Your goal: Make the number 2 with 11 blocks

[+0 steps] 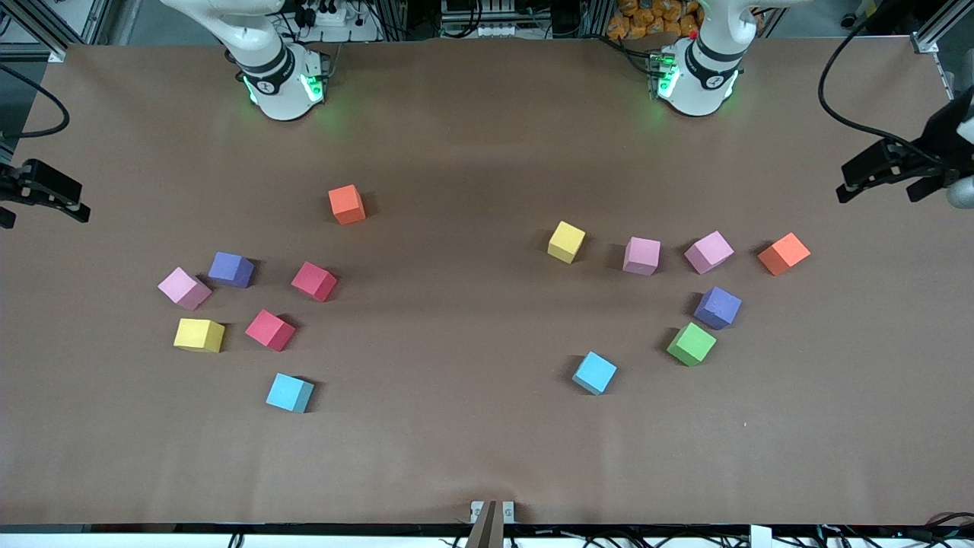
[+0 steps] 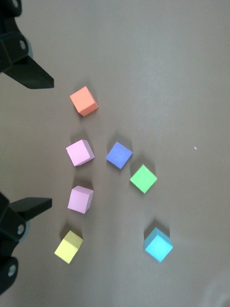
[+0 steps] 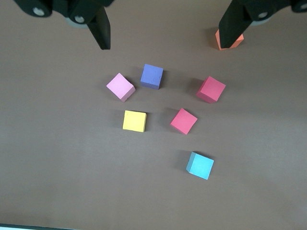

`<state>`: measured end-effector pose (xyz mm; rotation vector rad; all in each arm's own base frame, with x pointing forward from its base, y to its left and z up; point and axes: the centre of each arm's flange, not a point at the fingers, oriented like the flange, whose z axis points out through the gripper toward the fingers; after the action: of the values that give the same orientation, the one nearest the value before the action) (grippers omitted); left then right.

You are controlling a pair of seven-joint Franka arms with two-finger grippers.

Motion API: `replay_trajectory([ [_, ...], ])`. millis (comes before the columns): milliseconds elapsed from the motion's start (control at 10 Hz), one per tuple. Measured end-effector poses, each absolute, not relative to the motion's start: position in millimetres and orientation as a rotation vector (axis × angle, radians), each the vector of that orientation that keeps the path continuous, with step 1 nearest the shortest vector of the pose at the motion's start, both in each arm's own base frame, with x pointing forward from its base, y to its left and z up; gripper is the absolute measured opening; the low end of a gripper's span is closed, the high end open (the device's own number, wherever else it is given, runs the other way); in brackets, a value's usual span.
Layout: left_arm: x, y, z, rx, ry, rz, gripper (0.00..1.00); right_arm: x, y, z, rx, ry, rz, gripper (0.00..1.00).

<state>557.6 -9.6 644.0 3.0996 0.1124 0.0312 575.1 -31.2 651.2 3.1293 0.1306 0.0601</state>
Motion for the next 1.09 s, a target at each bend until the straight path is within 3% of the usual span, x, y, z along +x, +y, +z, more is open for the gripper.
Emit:
replay_trajectory([
  [299,578,13,581,3.098,0.184,-0.140,1.00,574,-30,650,3.131,0.136,0.043,1.00],
  [597,602,-8,484,3.099,0.203,-0.105,1.00,574,-30,650,3.130,0.145,0.040,1.00],
  [1095,602,-58,371,3.101,0.495,-0.189,1.00,576,-27,640,3.134,0.153,0.005,1.00],
])
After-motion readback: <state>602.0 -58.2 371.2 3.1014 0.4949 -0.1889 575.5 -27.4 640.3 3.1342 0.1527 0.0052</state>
